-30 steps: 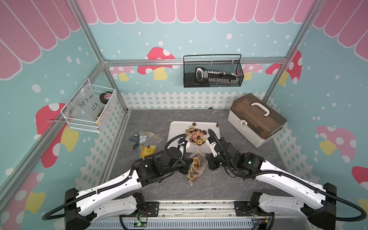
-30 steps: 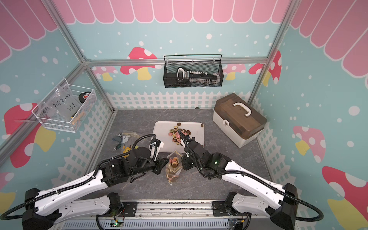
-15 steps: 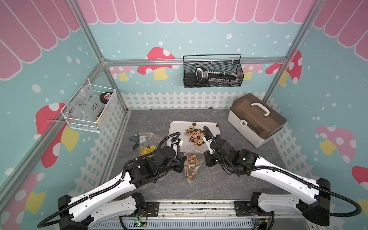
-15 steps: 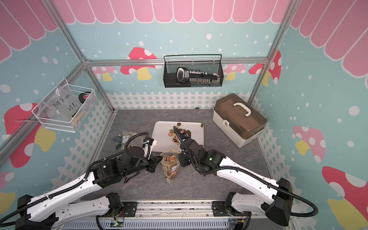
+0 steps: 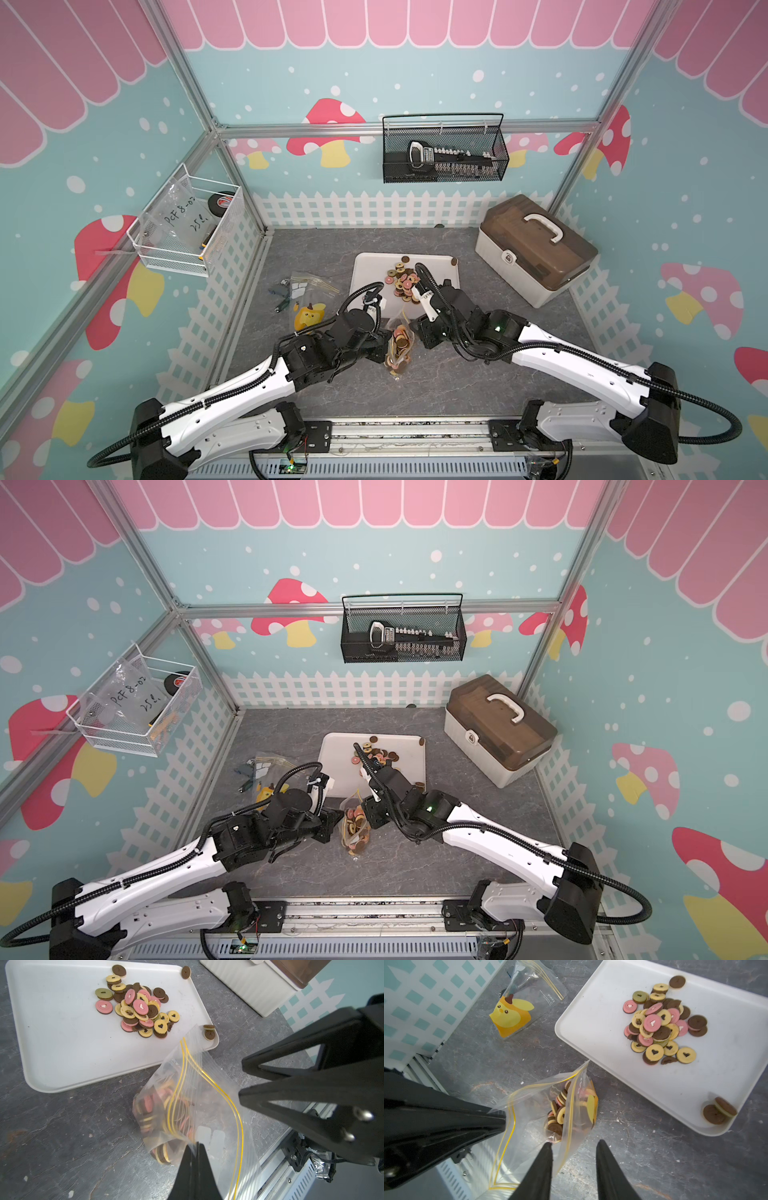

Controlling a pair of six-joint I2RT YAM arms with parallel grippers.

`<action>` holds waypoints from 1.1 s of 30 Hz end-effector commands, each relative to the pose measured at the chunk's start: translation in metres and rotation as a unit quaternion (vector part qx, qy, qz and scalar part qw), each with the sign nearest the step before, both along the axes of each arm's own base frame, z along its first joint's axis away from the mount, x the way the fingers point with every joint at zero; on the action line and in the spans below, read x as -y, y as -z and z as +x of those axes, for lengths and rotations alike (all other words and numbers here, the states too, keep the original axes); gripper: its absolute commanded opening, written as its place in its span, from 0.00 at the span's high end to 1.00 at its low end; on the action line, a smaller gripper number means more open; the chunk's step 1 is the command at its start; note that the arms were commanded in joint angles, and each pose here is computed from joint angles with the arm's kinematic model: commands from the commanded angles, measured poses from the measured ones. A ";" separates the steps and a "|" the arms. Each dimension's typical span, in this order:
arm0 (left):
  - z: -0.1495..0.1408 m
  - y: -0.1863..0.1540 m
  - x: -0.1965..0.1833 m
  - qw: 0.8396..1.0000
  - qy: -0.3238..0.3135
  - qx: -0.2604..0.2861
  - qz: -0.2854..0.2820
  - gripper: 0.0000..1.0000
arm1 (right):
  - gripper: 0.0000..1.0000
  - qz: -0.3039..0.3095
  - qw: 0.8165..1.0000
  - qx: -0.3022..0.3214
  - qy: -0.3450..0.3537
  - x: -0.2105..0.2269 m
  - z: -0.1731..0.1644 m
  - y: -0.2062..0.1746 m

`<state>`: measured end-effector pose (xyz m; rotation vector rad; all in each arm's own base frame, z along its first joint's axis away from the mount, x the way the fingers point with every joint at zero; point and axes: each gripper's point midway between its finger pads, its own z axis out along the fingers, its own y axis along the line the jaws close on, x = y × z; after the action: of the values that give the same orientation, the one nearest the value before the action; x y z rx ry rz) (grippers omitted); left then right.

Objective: Pour cookies out of the ziploc bag
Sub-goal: Open the ziploc bag at the center of the board.

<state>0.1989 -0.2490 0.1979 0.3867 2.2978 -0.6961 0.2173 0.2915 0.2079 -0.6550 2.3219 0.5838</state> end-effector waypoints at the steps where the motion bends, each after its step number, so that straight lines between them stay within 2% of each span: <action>1: 0.002 -0.008 0.004 1.000 0.003 0.009 -0.021 1.00 | 0.56 0.031 0.999 0.010 -0.012 -0.006 0.002 -0.024; 6: 0.001 -0.013 0.005 1.000 0.007 0.011 -0.027 1.00 | 0.53 0.030 0.999 -0.006 -0.023 -0.020 0.005 -0.020; 12: 0.000 -0.015 0.004 0.999 0.007 0.013 -0.029 1.00 | 0.62 -0.004 1.000 -0.006 -0.003 -0.018 0.016 -0.001; 15: 0.001 -0.015 0.003 1.000 0.004 0.015 -0.026 1.00 | 0.74 -0.024 1.000 -0.004 0.007 -0.014 0.020 0.007; 17: 0.002 -0.014 0.002 1.000 0.002 0.017 -0.024 1.00 | 0.90 -0.031 0.999 -0.002 0.013 -0.012 0.022 0.009; 18: 0.003 -0.012 0.001 1.000 -0.001 0.017 -0.022 1.00 | 0.95 -0.033 0.999 -0.002 0.015 -0.011 0.023 0.010; 20: 0.004 -0.009 -0.002 1.000 -0.008 0.019 -0.020 1.00 | 1.00 -0.037 0.999 0.000 0.018 -0.010 0.023 0.010; 33: 0.004 -0.020 -0.035 0.997 -0.057 0.046 -0.022 1.00 | 1.00 -0.048 0.998 0.016 0.043 0.005 0.035 0.005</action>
<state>0.1987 -0.2231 0.2151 0.3050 2.2151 -0.6857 0.2458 0.2941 0.1936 -0.6228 2.3642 0.4546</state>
